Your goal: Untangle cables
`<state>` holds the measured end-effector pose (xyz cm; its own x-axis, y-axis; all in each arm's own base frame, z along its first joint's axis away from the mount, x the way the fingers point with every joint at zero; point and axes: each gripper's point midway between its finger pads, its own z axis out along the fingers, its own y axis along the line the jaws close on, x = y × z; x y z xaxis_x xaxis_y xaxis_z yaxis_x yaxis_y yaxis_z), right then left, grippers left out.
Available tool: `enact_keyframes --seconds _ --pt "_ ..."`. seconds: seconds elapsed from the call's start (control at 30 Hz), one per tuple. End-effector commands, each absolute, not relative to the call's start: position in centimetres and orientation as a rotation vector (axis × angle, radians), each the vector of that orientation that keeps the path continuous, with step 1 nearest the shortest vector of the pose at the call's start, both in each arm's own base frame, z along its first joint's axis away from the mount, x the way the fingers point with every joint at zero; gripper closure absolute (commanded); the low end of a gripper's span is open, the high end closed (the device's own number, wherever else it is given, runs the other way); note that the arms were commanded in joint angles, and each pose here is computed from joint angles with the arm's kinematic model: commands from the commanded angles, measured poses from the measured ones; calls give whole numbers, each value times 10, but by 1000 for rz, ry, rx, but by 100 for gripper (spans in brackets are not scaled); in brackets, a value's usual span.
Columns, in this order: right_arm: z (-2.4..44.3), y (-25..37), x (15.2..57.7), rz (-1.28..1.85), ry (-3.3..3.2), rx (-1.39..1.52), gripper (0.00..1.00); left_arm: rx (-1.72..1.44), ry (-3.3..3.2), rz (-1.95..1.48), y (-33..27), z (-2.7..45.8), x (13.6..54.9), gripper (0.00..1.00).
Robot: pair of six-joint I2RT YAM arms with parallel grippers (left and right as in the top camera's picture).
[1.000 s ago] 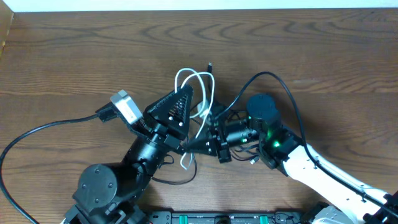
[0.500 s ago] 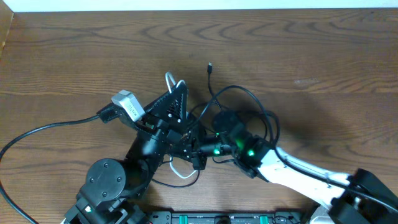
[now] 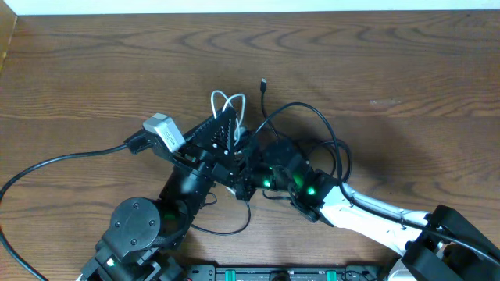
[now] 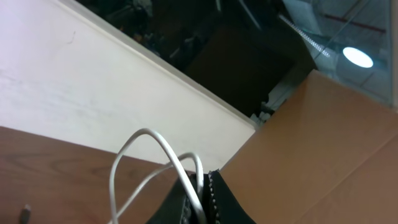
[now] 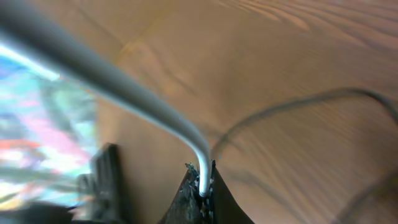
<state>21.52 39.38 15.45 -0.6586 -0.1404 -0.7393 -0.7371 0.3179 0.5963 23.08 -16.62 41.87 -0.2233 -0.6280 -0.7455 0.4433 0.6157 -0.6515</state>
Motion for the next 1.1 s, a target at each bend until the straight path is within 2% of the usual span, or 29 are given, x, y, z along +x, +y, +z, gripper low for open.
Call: enact_keyframes --seconds 0.0,0.13,0.37,0.63,0.9,1.07 --pt "177 401 169 1635 1910 -994 99 -150 1470 -968 -161 430 229 92" --pt "201 396 132 1835 1732 -1212 99 -67 1462 -843 -158 429 231 92" --pt "196 385 128 1898 1772 -1253 99 -256 1461 -613 -112 420 243 92" --pt "197 369 147 1912 1782 -1220 99 -135 1594 -386 -100 386 240 92" --pt "195 343 190 1923 1926 -1005 99 -420 1694 -399 -76 347 238 93" --pt "241 329 216 1938 1832 -865 99 -442 1675 -406 -74 350 239 92"
